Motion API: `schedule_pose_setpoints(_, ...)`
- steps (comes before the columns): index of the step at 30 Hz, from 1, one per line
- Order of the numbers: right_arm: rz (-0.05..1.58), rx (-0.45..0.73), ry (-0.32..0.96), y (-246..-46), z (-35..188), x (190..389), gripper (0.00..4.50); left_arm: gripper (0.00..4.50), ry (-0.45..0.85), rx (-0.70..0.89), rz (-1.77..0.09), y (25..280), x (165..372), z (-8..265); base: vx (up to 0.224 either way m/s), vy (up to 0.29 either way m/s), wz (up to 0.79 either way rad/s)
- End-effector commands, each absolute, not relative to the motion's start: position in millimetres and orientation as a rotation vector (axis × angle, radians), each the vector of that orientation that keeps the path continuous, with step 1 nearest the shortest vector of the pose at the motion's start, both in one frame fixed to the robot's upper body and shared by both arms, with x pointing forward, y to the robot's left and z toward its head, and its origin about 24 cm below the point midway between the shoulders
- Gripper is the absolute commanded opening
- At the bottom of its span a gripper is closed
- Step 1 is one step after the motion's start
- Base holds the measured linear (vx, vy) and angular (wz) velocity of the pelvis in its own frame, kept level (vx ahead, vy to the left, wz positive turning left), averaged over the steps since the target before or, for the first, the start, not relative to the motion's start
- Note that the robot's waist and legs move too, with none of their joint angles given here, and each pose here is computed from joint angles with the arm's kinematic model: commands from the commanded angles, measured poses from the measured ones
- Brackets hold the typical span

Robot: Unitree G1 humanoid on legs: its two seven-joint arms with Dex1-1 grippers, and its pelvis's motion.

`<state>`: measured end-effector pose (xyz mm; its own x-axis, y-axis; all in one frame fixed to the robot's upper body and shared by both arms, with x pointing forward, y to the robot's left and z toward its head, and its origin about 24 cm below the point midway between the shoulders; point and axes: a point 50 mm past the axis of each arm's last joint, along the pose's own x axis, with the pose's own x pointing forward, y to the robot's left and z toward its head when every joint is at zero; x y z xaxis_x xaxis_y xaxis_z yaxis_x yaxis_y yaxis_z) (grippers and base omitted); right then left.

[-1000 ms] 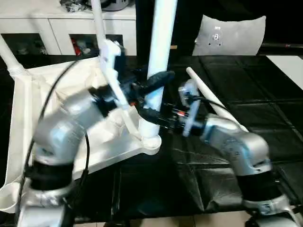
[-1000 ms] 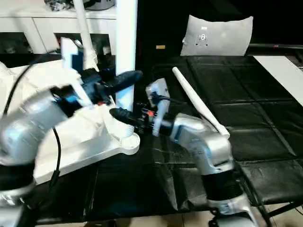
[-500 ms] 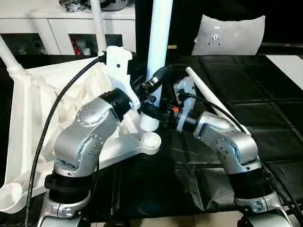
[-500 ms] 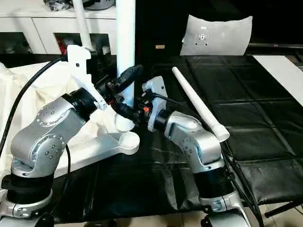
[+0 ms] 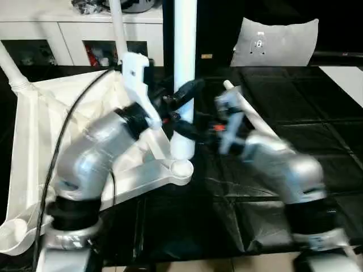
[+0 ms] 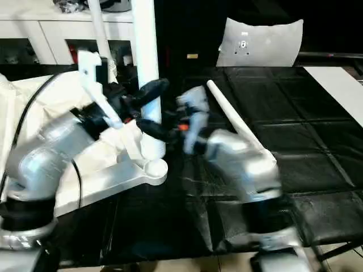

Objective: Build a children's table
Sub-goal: Pick table leg

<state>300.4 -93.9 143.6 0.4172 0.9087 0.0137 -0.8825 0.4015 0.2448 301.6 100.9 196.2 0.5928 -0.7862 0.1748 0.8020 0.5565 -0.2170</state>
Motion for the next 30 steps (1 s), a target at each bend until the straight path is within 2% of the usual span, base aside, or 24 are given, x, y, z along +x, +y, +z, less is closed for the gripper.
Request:
schedule_pose_setpoints(1,1.216,0.260,0.124,-99.7,153.3,293.7,3.33,1.84,-0.066,-0.329,-1.045,99.5,298.7,206.0,0.000,0.000,0.00)
schedule_pose_setpoints(6,1.291,0.299,0.150,-107.7,160.5,288.1,3.76,1.84,-0.056,-0.422,-1.162,101.3,296.8,213.1,0.000,0.000,0.00)
schedule_pose_setpoints(7,1.299,0.308,0.156,-111.1,163.1,288.3,3.76,1.84,-0.045,-0.448,-1.224,101.9,294.3,215.0,0.000,0.000,0.00)
schedule_pose_setpoints(8,1.310,0.329,0.163,-113.9,165.7,288.4,3.94,1.84,-0.045,-0.466,-1.288,102.6,290.6,216.7,0.000,0.000,0.00)
schedule_pose_setpoints(11,1.352,0.348,0.186,-118.3,169.5,286.0,3.94,1.84,-0.042,-0.490,-1.403,105.5,284.6,219.9,0.000,0.000,0.00)
schedule_pose_setpoints(29,1.516,0.297,0.250,-111.0,167.7,274.6,3.94,1.84,-0.004,-0.488,-1.525,99.4,279.1,221.3,0.000,0.000,0.00)
schedule_pose_setpoints(30,1.521,0.298,0.251,-110.7,167.6,274.3,3.79,1.84,-0.004,-0.487,-1.524,99.2,279.3,221.3,0.000,0.000,0.00)
